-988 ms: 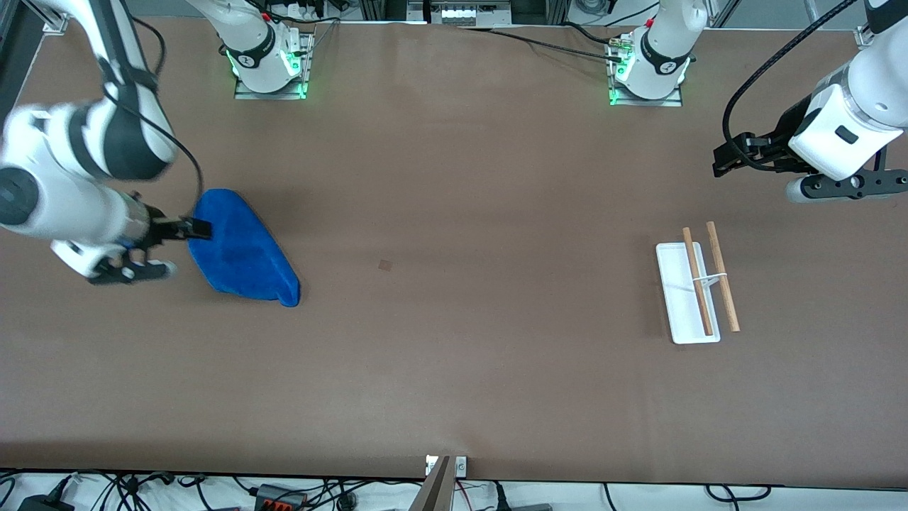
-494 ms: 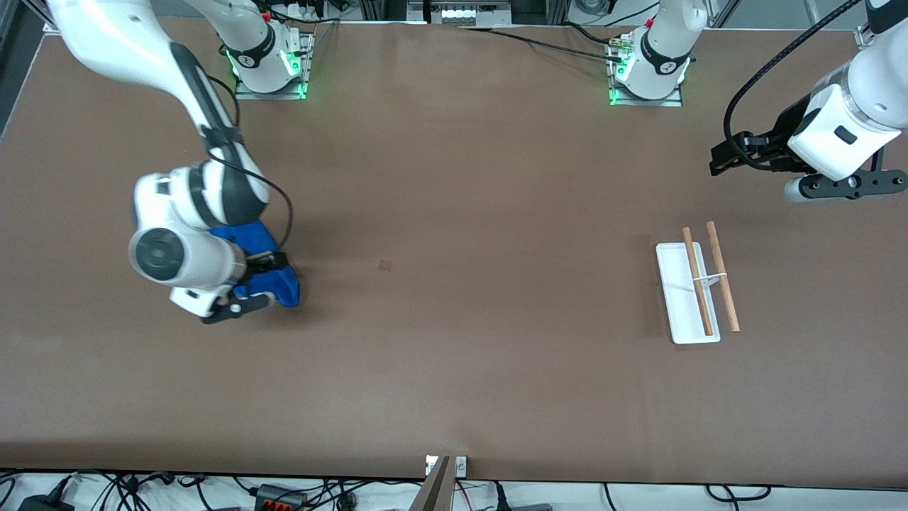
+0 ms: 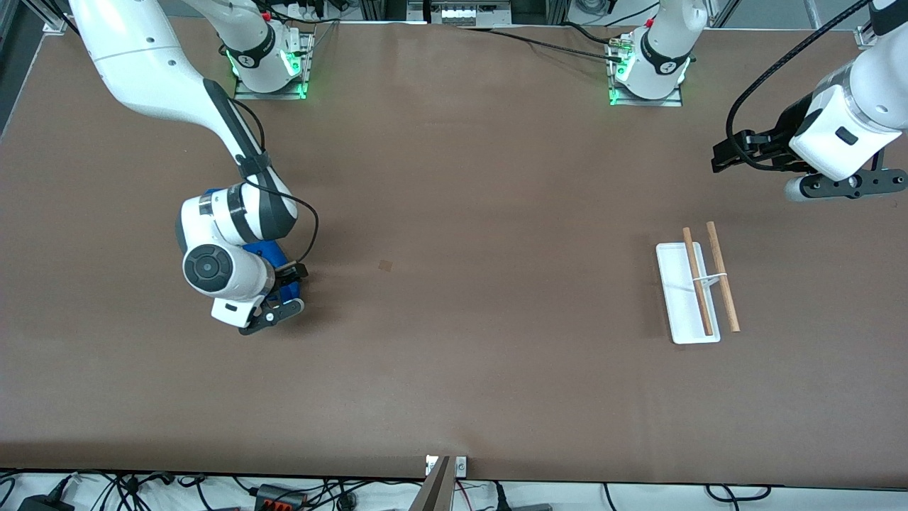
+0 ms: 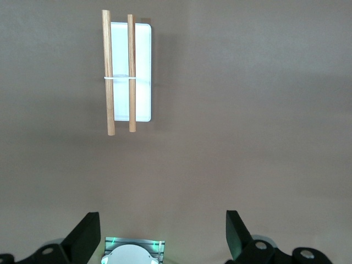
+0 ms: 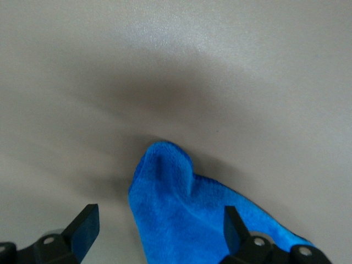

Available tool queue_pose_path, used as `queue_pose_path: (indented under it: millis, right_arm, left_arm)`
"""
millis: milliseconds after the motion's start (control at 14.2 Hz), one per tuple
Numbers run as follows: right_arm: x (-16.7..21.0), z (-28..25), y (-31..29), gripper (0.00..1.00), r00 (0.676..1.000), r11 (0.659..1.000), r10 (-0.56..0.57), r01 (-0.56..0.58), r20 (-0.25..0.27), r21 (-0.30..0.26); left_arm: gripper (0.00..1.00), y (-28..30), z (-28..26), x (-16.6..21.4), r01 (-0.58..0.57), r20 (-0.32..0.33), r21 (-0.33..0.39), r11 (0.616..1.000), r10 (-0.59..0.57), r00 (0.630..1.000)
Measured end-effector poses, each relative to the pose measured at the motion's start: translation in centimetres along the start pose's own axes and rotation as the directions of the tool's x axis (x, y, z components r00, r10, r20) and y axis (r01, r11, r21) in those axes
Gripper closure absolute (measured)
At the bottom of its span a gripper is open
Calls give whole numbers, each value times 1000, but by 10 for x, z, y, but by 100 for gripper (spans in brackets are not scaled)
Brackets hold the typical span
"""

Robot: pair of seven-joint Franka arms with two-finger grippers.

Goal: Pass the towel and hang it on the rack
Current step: 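Close the right gripper on a corner of the blue towel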

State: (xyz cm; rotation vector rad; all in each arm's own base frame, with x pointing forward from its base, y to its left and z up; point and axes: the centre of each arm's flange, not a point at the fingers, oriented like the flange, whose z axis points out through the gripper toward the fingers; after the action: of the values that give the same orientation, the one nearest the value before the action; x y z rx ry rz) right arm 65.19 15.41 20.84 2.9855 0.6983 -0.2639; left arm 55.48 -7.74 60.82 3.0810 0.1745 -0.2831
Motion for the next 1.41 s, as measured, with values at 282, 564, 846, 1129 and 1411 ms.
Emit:
queue_pose_path:
  millis: [282, 564, 846, 1129, 1411]
  right_arm:
    - [5, 12, -2, 0, 1000, 1000, -4, 4, -22, 0]
    - [8, 24, -4, 1, 1000, 1000, -8, 8, -28, 2]
    - [8, 29, -4, 21, 1000, 1000, -8, 8, -22, 4]
    - [8, 30, -4, 42, 1000, 1000, -8, 8, -20, 5]
    - [9, 29, -3, 58, 1000, 1000, -8, 8, -24, 4]
  left_arm:
    - [0, -1, 0, 0, 1, 4, 1, 1000, -1, 1000]
    - [0, -1, 0, 0, 2, 4, 1, 1000, -2, 1000]
    - [0, -2, 0, 0, 3, 6, 1, 1000, -3, 1000]
    - [0, -2, 1, 0, 4, 8, 2, 1000, -4, 1000]
    - [0, -4, 1, 0, 6, 12, 2, 1000, -6, 1000]
